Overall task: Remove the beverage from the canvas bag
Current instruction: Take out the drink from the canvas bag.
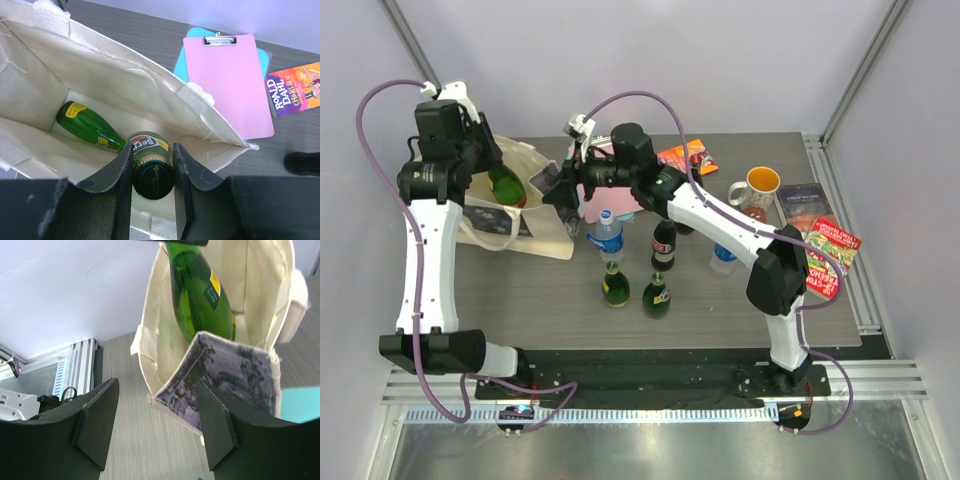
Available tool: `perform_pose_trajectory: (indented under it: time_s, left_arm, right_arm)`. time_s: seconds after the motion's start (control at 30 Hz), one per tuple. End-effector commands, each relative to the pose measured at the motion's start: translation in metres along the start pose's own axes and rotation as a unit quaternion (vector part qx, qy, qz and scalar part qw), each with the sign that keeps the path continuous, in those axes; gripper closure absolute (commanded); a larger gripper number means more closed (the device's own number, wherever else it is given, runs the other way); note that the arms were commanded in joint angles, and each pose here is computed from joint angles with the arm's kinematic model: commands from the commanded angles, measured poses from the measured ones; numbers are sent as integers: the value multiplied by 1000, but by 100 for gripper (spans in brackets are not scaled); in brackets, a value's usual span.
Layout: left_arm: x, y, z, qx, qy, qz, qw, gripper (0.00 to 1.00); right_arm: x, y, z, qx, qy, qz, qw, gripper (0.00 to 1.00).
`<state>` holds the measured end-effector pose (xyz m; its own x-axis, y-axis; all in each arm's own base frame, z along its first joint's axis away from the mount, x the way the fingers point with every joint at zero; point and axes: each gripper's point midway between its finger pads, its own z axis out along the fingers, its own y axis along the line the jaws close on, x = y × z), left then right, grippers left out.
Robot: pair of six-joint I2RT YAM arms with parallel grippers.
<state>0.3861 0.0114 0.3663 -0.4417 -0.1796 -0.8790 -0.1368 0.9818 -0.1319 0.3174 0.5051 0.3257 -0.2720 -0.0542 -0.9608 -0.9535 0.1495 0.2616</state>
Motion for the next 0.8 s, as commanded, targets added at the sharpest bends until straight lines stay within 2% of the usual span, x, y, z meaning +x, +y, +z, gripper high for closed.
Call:
perform_pose_trajectory:
  time_s: [0.0,0.1,0.3,0.43,0.77]
  left_arm:
    - [-67,-17,-52,34,-119,-18,992,100]
    - [-73,-19,-61,38,-125,-25,991,100]
    - [-82,-26,-76,52,-135,-42,989,100]
    - [-88,-32,-89,69,-144,-49,986,100]
    - [-91,-42,-109,98,-154,-65,981,100]
  right_arm:
    - [-82,43,-25,-47,-74,-99,991,32]
    - [-98,44,-24,-43,-94,-107,989,31]
    - [-119,44,-4,-25,-131,-124,983,19]
    - [-116,39,15,-8,-137,-122,983,13]
    - [-116,37,49,7,-157,-149,976,6]
